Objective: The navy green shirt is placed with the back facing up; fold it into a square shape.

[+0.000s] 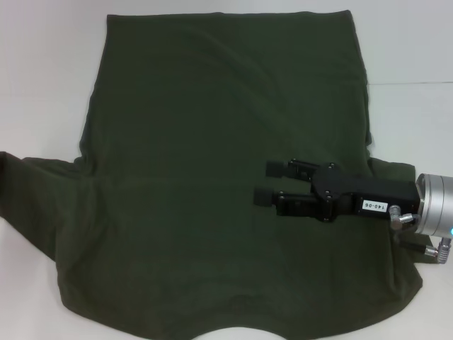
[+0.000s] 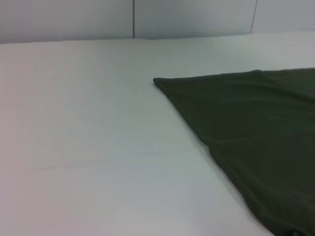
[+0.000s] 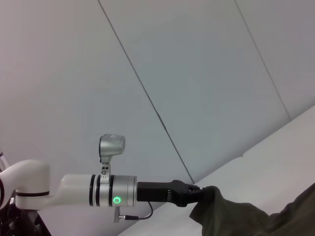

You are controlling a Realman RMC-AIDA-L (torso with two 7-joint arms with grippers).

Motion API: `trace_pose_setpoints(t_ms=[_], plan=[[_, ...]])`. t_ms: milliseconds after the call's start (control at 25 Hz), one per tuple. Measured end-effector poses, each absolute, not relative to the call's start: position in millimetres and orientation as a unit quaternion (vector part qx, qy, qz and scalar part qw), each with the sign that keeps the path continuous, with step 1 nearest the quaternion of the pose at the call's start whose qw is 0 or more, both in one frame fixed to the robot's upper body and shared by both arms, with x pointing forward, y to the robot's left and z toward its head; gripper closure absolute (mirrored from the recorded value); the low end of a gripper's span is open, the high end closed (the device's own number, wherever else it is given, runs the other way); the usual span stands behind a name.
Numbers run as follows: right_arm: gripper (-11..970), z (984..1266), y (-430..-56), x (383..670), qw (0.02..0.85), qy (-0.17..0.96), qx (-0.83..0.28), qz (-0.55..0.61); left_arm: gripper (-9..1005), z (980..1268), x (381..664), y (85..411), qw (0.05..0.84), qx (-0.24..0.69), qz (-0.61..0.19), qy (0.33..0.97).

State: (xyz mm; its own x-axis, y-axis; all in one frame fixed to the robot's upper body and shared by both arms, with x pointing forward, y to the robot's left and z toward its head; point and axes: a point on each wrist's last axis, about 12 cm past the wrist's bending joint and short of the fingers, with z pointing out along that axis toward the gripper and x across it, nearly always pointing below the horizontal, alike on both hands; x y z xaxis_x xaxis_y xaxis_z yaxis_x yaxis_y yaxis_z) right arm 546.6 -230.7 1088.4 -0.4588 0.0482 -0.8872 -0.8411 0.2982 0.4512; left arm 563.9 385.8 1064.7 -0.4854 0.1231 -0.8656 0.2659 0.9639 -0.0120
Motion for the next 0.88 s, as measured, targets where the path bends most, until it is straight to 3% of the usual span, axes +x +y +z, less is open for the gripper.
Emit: trace_pose_setpoints(t_ms=[640,880], plan=[[50,1088,-231,546,0.432,0.68,-0.291,0.515,994,1075,557,387,0.497,0.134,-0.078,0.854],[50,1088,-231,547,0.433,0.681,-0.291,0.514,994,1073,552,383,0.458,0.153,-0.082,0.872]])
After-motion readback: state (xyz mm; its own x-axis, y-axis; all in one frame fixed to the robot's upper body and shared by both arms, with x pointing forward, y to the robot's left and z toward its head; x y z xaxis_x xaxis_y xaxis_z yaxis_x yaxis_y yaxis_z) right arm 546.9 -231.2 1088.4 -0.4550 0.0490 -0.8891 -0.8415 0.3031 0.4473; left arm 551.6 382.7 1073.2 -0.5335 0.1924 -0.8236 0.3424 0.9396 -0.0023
